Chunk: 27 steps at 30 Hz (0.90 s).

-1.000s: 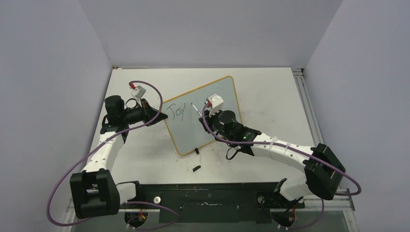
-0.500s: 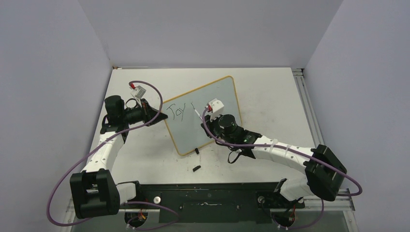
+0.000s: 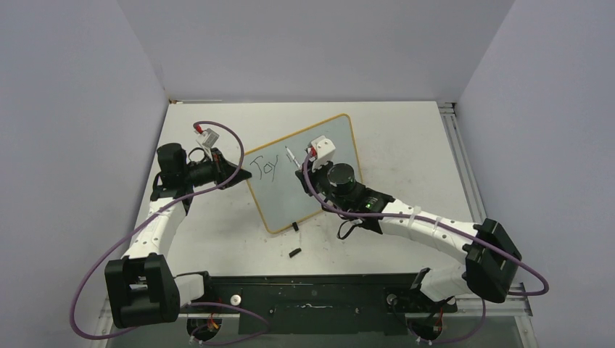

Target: Write a sentence on the whiteboard

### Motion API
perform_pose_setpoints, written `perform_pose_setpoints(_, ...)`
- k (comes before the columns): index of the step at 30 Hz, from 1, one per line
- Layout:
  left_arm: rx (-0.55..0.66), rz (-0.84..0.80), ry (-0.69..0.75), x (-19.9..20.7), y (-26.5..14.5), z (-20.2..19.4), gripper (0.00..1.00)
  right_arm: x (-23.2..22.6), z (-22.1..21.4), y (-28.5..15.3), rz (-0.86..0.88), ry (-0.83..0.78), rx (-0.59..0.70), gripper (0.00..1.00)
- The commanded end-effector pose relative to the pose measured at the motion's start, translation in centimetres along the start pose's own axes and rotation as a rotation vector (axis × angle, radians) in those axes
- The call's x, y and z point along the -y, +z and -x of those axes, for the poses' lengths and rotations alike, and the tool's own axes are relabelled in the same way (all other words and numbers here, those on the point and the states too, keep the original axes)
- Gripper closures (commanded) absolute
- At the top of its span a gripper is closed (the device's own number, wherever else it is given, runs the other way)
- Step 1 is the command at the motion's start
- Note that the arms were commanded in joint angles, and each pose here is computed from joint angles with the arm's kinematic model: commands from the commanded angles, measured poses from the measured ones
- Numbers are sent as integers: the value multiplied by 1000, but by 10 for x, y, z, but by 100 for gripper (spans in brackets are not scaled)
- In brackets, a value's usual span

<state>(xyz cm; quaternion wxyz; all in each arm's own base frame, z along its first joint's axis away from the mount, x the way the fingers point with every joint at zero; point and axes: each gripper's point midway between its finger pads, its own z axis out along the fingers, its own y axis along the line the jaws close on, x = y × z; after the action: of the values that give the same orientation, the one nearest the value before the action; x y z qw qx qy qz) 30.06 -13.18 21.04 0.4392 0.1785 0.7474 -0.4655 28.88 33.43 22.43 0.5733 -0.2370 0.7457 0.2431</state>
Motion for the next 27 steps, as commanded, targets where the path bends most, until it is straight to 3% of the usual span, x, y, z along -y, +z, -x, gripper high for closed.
perform_pose_setpoints(1, 25, -15, 70, 9, -4, 18, 100, 0, 26, 13, -13, -9, 63, 95)
perform_pose_setpoints(22, 25, -19, 70, 9, -3, 19, 100, 4, 0, 31, -28, 4, -9, 95)
perform_pose_setpoints(27, 26, -18, 70, 9, -3, 19, 100, 5, 11, 22, -22, 8, 31, 95)
